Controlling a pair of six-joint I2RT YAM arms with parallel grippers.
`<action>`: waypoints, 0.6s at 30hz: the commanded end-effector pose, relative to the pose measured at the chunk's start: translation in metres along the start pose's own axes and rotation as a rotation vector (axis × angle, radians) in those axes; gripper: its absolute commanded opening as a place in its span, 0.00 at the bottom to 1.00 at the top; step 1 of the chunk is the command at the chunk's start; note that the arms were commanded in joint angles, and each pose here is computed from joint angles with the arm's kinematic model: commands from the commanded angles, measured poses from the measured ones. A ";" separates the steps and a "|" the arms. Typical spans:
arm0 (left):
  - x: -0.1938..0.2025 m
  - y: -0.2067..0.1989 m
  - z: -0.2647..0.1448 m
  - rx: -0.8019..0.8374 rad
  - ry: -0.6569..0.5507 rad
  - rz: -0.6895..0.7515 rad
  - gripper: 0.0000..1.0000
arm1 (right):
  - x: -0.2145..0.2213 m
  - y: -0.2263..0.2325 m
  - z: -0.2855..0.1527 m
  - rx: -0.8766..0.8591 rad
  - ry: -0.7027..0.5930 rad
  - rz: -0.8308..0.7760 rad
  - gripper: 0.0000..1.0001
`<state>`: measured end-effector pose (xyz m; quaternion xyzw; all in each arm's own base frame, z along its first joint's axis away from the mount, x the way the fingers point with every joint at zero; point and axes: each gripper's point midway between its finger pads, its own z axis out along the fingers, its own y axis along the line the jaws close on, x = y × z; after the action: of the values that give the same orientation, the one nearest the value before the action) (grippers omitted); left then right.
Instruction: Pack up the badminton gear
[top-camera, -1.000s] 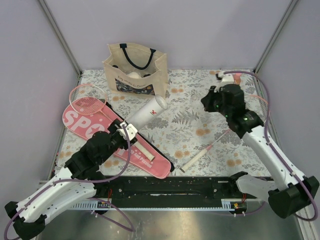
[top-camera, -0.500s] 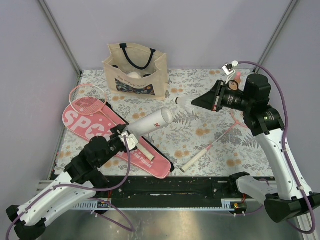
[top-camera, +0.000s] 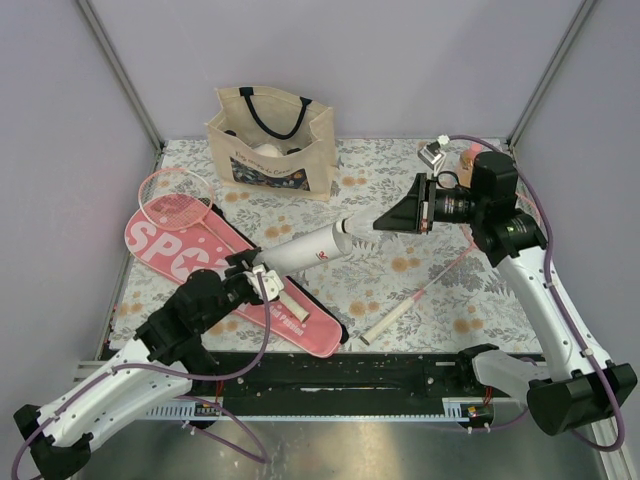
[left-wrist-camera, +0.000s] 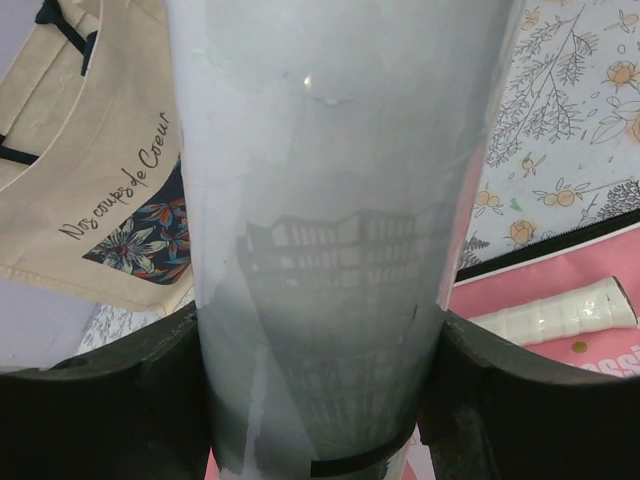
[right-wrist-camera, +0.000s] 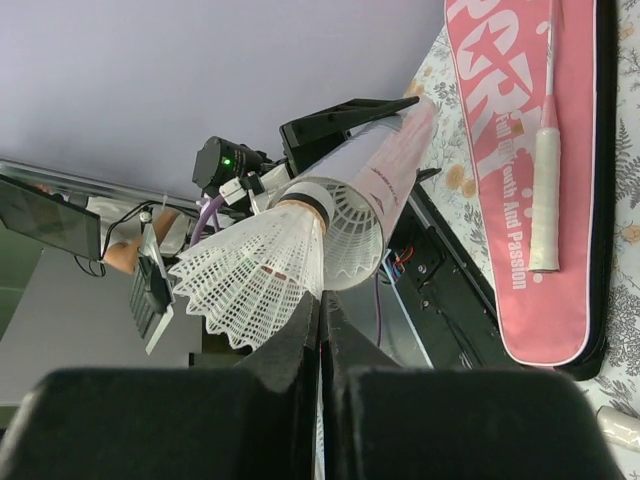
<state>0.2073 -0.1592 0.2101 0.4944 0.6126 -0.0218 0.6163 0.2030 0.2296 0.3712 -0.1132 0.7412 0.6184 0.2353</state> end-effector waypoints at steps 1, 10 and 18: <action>-0.038 0.015 0.003 -0.024 -0.136 0.009 0.56 | 0.005 0.003 0.006 -0.033 0.041 -0.007 0.00; -0.044 0.012 0.005 -0.008 -0.163 0.012 0.56 | 0.024 -0.016 0.023 0.086 0.126 0.005 0.00; -0.045 0.007 0.008 0.020 -0.169 0.033 0.56 | 0.020 -0.022 0.036 0.166 0.106 0.009 0.00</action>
<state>0.2041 -0.1750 0.2068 0.5189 0.5967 -0.0486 0.6101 0.1973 0.2566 0.3249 -0.1142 0.7988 0.5669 0.1655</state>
